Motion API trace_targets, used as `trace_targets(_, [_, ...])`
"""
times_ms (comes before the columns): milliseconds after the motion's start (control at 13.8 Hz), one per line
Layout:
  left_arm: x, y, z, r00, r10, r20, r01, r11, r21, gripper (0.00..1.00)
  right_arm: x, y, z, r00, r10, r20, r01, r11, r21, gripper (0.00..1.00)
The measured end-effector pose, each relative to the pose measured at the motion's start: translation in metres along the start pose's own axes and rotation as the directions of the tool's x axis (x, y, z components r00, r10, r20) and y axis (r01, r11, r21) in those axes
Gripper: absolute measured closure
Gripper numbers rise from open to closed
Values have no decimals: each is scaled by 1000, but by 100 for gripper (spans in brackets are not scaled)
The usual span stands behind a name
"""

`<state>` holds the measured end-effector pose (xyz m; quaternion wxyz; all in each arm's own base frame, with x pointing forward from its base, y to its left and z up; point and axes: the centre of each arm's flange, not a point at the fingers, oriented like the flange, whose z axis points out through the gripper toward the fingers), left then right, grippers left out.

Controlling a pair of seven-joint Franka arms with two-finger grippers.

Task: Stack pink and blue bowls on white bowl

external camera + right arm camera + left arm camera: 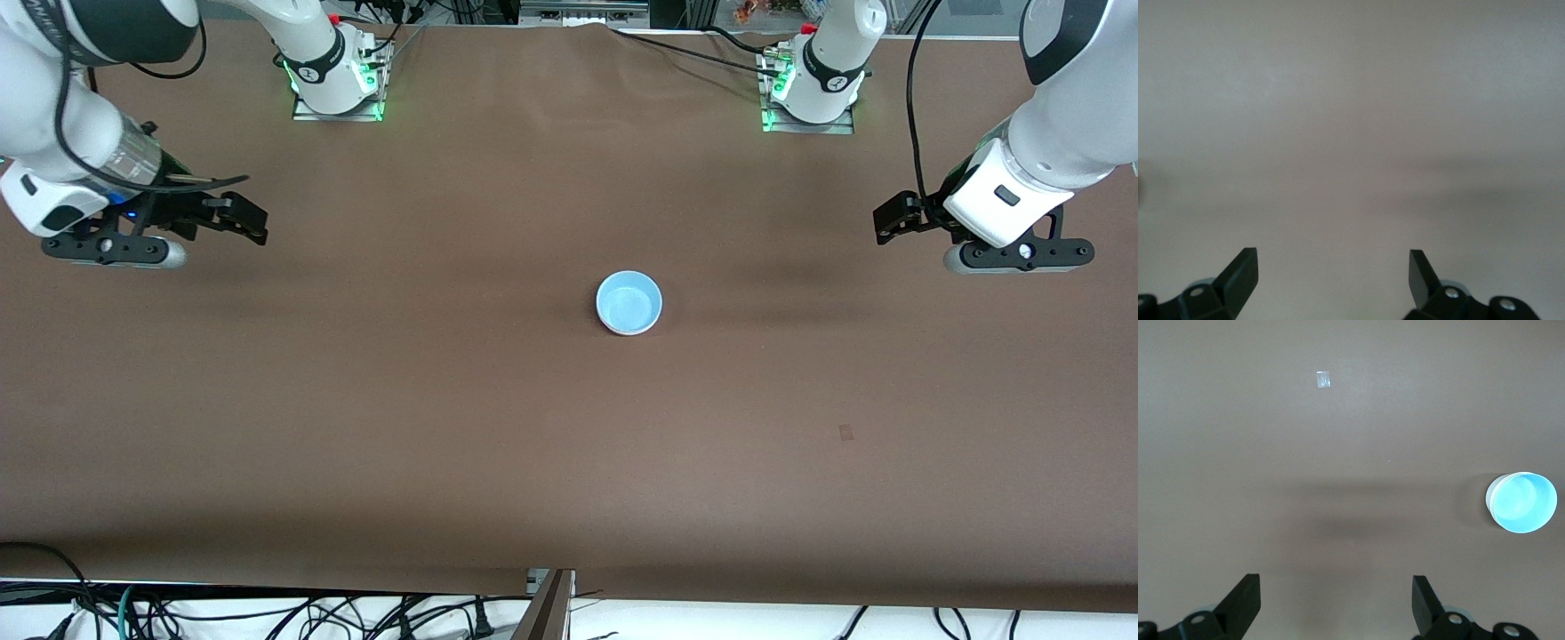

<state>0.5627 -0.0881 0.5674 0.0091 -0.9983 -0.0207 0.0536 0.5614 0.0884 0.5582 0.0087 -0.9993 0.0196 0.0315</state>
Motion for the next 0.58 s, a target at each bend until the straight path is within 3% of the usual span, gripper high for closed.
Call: trace_targets(580, [1, 0, 1, 1000, 0, 2, 0, 1000, 0, 0, -6, 9, -5, 997, -73, 21, 73, 997, 0, 0])
